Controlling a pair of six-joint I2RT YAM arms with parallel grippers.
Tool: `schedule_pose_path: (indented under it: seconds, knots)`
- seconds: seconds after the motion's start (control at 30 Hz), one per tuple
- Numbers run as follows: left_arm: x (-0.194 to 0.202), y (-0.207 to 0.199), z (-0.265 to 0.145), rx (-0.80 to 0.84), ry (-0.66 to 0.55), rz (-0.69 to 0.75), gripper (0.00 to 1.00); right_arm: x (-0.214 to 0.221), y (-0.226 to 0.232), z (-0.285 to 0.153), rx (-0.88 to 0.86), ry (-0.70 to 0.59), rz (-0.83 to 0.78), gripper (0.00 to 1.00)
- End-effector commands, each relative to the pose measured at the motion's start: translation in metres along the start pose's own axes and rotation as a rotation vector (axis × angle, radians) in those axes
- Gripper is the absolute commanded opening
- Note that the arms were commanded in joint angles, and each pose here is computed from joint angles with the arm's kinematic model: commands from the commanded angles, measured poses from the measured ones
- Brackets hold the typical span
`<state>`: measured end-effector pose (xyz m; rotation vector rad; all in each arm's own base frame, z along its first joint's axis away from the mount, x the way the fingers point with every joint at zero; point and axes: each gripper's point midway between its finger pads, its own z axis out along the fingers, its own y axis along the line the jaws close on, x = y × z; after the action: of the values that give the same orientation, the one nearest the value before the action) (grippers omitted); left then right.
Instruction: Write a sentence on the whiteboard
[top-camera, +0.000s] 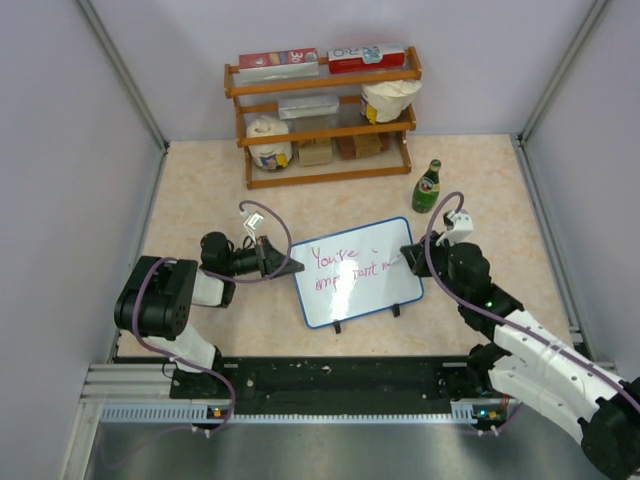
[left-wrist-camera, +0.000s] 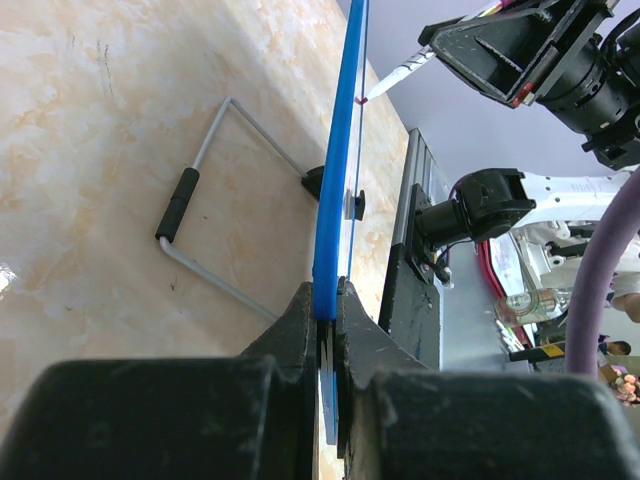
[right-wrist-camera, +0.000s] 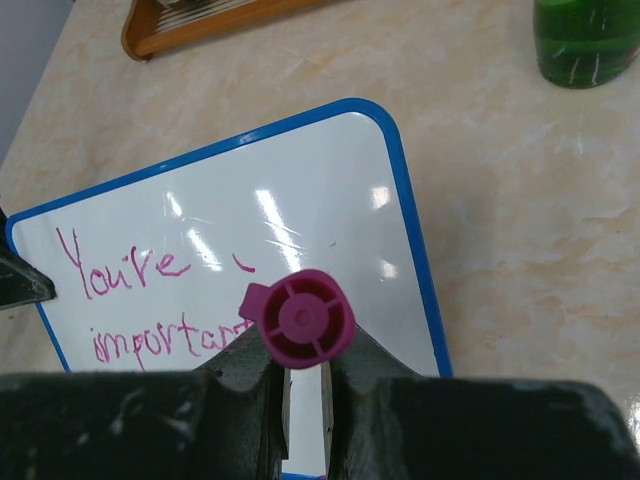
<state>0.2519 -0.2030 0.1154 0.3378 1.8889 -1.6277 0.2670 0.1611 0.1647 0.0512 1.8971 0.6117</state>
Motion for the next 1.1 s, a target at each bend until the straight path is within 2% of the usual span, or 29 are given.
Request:
schedule_pose_path:
  seconds: [0.0, 0.6, 1.07]
  knots:
    - [-0.009, 0.009, -0.001, -0.030, -0.047, 0.078, 0.00, -0.028, 0.006, 0.004, -0.001, -0.077, -0.006, 0.00]
    - [-0.010, 0.009, -0.001, -0.031, -0.050, 0.082, 0.00, -0.002, -0.010, -0.006, 0.031, -0.015, -0.031, 0.00]
    - [-0.009, 0.009, -0.001, -0.032, -0.049, 0.079, 0.00, -0.027, -0.013, 0.000, 0.086, -0.082, -0.034, 0.00]
